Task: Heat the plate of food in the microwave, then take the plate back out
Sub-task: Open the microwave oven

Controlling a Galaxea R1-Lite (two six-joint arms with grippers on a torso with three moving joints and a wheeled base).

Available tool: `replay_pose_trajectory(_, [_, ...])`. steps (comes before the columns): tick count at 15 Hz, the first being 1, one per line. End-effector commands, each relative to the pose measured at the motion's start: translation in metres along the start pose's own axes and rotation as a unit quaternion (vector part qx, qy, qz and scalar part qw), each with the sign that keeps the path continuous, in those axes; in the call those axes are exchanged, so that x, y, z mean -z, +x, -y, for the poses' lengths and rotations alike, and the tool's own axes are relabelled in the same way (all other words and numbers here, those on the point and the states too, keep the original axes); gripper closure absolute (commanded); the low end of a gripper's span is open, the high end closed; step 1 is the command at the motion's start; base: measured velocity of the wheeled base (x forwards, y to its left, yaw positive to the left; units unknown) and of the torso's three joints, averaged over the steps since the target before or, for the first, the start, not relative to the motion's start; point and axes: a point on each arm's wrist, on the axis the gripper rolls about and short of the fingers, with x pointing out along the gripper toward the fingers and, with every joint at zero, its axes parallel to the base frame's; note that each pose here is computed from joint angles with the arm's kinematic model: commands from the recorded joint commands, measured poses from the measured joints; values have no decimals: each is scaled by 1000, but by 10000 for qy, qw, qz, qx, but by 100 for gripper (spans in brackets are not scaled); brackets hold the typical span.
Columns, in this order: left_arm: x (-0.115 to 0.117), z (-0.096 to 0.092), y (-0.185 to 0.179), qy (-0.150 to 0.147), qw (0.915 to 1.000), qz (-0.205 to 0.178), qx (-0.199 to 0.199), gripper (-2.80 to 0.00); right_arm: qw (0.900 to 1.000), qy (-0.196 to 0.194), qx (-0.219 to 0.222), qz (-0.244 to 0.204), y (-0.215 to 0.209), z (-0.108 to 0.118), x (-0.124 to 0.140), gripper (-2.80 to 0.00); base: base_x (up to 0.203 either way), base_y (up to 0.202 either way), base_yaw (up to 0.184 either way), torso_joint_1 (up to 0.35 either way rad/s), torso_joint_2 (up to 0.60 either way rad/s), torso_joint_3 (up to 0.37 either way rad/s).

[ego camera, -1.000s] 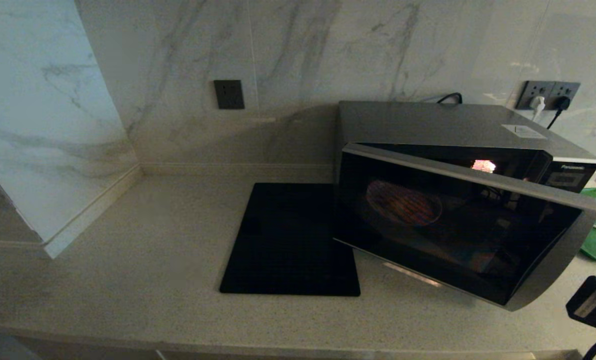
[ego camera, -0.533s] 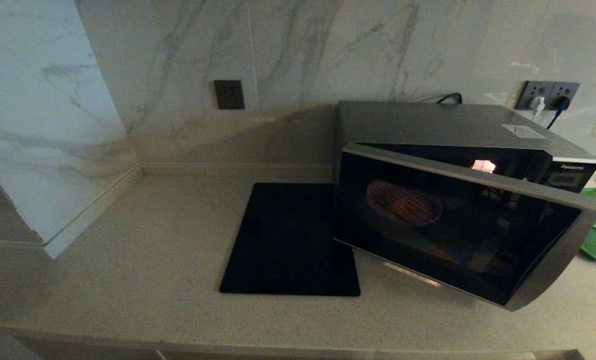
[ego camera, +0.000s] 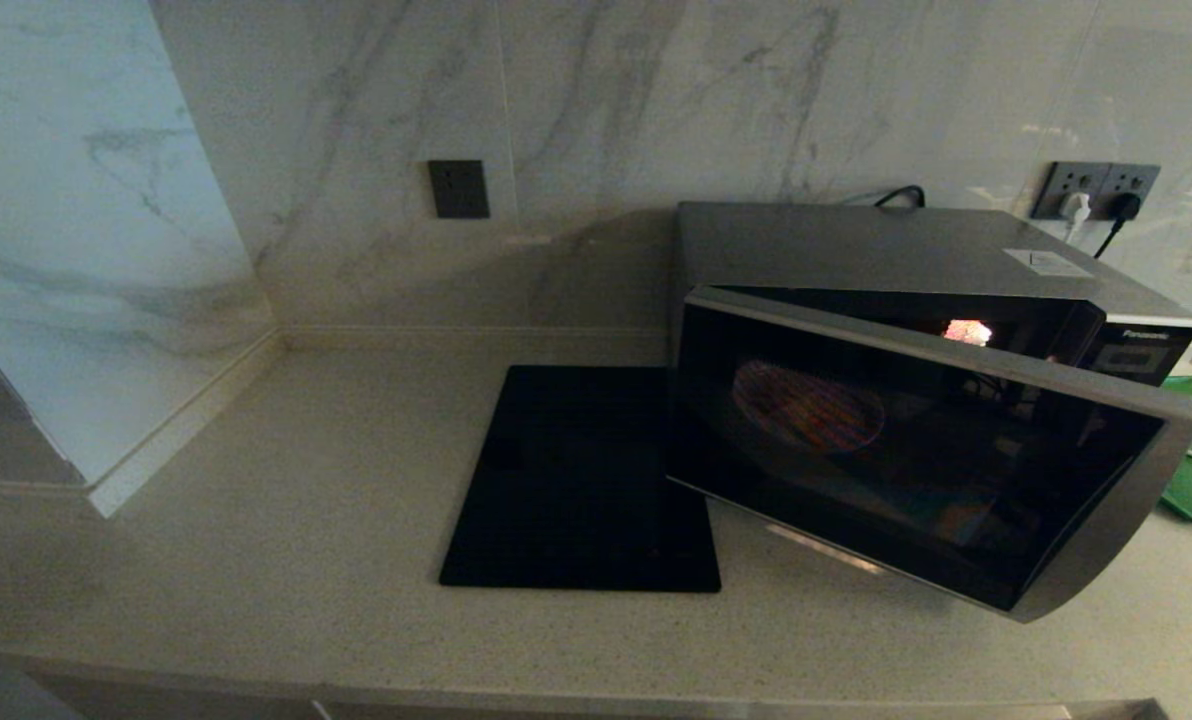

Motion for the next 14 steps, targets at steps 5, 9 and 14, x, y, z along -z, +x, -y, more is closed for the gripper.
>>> replay_pose_trajectory(5, [0, 0, 0, -4, 10000, 3, -11, 0, 9961, 391, 754, 220, 37, -25, -70, 0, 0, 0, 0, 0, 0, 0])
replay_pose_trajectory(9, [0, 0, 0, -3, 10000, -5, -10, 0, 9888, -61, 1435, 398, 58, -6, -108, 0, 0, 0, 0, 0, 0, 0])
replay_pose_trajectory(14, [0, 0, 0, -4, 10000, -1, -4, 0, 9640, -1954, 1788, -245, 90, -18, -64, 0, 0, 0, 0, 0, 0, 0])
